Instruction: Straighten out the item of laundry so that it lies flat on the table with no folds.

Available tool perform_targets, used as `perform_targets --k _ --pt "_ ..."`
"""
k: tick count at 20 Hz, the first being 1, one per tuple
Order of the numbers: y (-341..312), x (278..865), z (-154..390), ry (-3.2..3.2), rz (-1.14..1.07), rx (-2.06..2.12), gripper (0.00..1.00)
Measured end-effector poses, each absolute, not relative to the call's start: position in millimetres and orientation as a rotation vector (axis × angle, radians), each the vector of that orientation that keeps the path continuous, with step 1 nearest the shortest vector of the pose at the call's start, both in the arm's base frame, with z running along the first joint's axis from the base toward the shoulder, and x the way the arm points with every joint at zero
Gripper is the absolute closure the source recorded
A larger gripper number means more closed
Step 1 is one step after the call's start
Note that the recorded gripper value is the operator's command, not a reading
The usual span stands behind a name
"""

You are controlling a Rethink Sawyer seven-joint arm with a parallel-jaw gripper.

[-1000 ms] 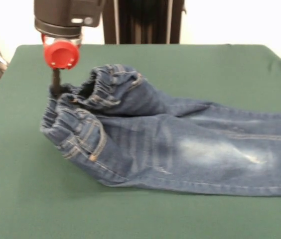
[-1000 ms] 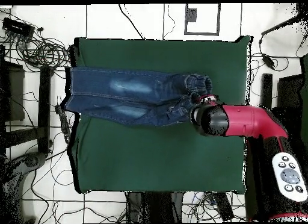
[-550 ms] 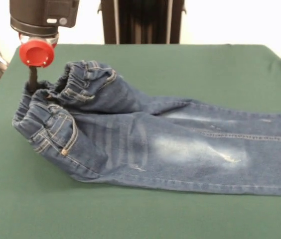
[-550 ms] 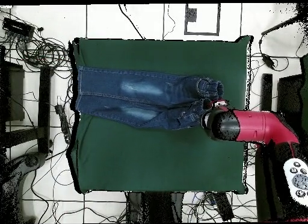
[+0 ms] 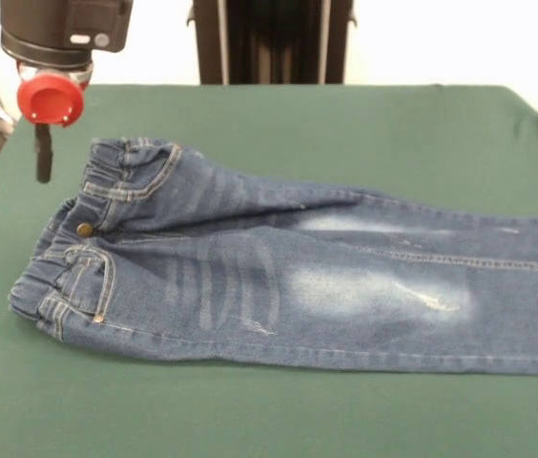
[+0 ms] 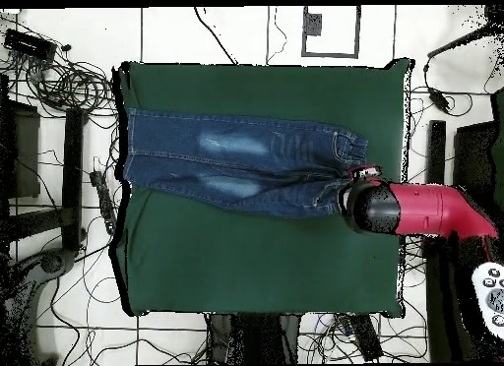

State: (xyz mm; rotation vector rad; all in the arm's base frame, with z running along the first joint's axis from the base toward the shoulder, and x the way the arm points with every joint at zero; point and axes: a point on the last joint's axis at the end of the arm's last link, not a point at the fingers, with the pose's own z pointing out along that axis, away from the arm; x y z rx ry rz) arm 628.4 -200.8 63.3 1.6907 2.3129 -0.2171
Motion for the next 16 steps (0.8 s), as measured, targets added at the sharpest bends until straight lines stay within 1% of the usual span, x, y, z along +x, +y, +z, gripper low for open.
perform_targets --k 8,16 --pt "-202.6 629.2 65.7 2.320 -0.229 1.669 0.00" --pt "-177.7 647.5 81.2 2.390 -0.247 1.553 0.00"
